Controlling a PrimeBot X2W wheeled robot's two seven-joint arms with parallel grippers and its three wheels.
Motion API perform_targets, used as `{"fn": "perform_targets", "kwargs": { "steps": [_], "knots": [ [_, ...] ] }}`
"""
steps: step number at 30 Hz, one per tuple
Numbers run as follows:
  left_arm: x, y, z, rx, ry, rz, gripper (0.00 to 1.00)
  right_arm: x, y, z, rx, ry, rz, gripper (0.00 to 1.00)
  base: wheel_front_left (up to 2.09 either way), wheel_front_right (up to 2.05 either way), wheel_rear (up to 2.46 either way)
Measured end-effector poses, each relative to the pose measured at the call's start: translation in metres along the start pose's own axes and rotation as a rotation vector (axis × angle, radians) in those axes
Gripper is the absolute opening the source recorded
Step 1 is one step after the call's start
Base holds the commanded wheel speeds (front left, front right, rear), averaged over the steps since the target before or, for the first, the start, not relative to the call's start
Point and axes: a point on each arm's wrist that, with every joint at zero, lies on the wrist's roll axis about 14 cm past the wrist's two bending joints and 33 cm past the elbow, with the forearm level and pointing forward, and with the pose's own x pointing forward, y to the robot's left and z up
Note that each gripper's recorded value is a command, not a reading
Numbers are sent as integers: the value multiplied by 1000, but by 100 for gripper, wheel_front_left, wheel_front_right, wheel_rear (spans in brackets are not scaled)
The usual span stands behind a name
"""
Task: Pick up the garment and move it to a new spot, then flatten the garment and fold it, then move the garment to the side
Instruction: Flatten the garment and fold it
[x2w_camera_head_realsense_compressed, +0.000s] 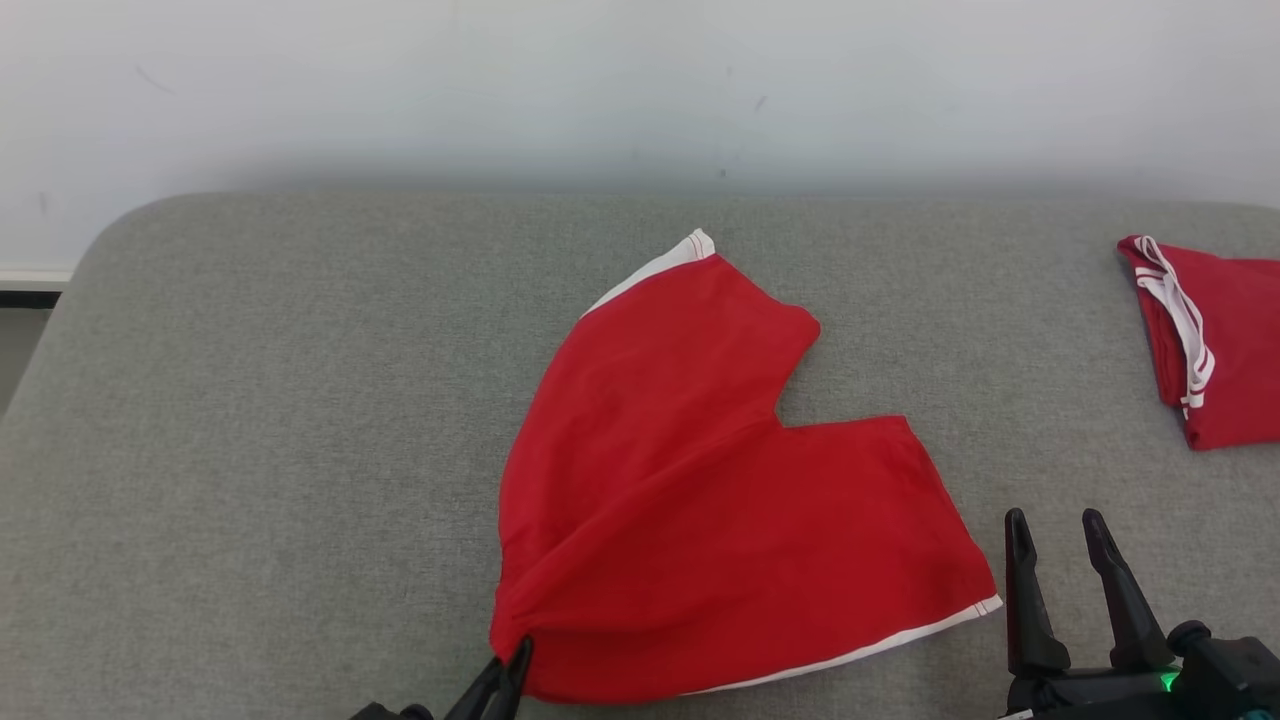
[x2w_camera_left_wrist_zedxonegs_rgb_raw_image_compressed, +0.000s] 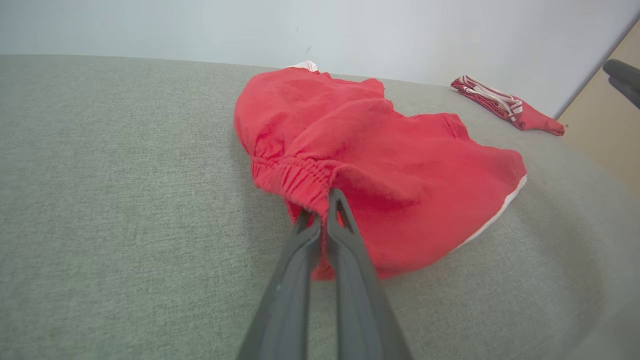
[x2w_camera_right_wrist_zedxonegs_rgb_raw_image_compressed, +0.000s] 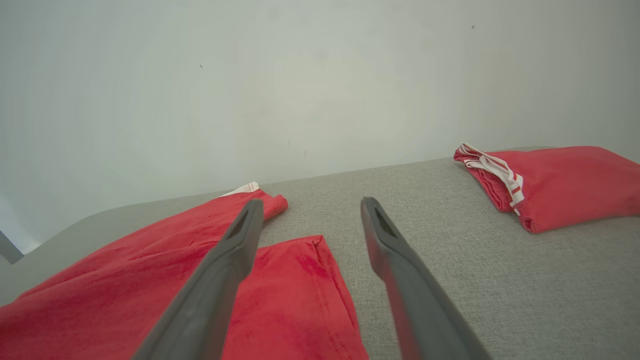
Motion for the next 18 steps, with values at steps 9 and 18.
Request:
{"fn": "perform_targets", "kwargs": {
  "steps": [9, 18],
  "knots": [
    [32, 10, 10, 50, -4, -26, 0, -1, -19, -2, -20, 10, -46, 100, 0, 0, 0],
    [86, 28, 21, 124, 3, -50, 0, -9, -47, -5, -44, 29, -126, 100, 0, 0, 0]
  ]
}}
